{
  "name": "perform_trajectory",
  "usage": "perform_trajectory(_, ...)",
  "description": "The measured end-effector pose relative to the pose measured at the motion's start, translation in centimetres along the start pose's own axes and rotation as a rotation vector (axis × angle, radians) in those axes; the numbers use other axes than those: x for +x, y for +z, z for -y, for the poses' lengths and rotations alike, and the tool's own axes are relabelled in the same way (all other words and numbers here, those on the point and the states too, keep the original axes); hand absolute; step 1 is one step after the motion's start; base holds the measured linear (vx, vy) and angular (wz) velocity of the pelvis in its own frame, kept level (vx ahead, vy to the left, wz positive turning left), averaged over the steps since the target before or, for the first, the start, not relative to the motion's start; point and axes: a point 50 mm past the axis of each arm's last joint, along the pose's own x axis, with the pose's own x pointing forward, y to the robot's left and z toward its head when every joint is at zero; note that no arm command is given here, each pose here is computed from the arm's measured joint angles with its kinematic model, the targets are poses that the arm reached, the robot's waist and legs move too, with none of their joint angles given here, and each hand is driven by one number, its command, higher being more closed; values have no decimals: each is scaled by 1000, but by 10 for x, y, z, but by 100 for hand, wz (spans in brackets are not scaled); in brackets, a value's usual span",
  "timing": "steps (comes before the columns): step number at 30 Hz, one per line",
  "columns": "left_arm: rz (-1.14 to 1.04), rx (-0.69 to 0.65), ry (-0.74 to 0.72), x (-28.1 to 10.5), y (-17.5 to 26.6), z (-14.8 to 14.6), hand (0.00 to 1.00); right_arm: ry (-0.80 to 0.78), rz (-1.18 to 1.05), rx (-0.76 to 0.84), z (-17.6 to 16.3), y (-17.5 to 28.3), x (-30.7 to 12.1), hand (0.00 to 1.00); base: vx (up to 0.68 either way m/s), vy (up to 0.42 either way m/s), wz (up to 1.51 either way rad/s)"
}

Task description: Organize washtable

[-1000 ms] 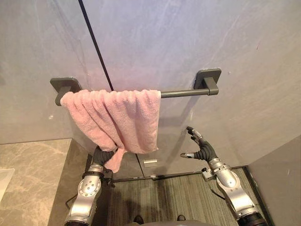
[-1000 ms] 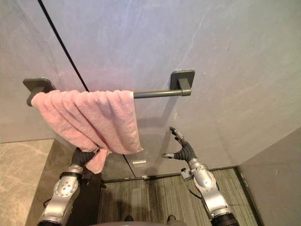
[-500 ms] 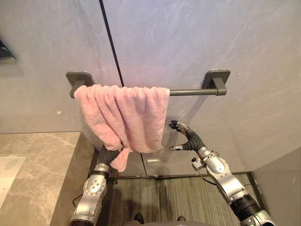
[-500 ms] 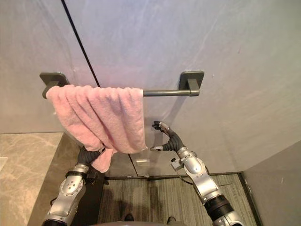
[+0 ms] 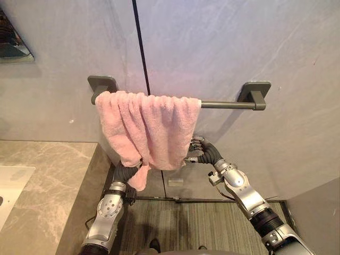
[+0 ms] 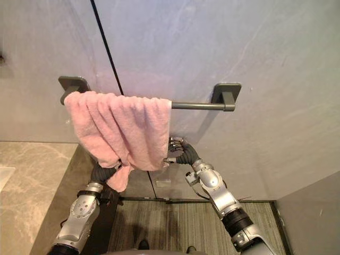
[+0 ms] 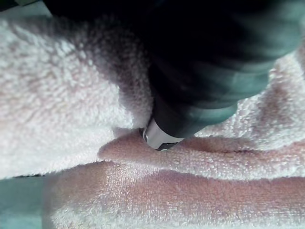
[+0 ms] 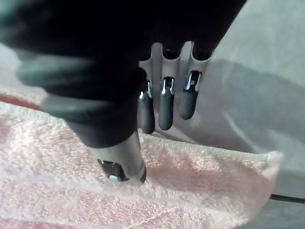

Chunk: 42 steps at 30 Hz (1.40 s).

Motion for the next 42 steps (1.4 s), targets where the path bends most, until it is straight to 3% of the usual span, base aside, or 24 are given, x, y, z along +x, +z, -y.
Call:
perform_trajectory(12,14,0,8,3,3,-2,100,-24,9,17,8,2,1,100,-4,-1,0)
perform_trajectory(28,43,-28,77,4,9,-13,100,-180,-20,87,36,-9,-18,100,-9,-1,-1)
perform_trajectory(29,43,-28,80,4,9,-13,100,-196,-20,95,38,-10,-20,0,0,0,0)
perform_trajectory(42,37,-36,80,2,7,-12,100,-233,-49,83,41,-18,-29,0,0,0,0)
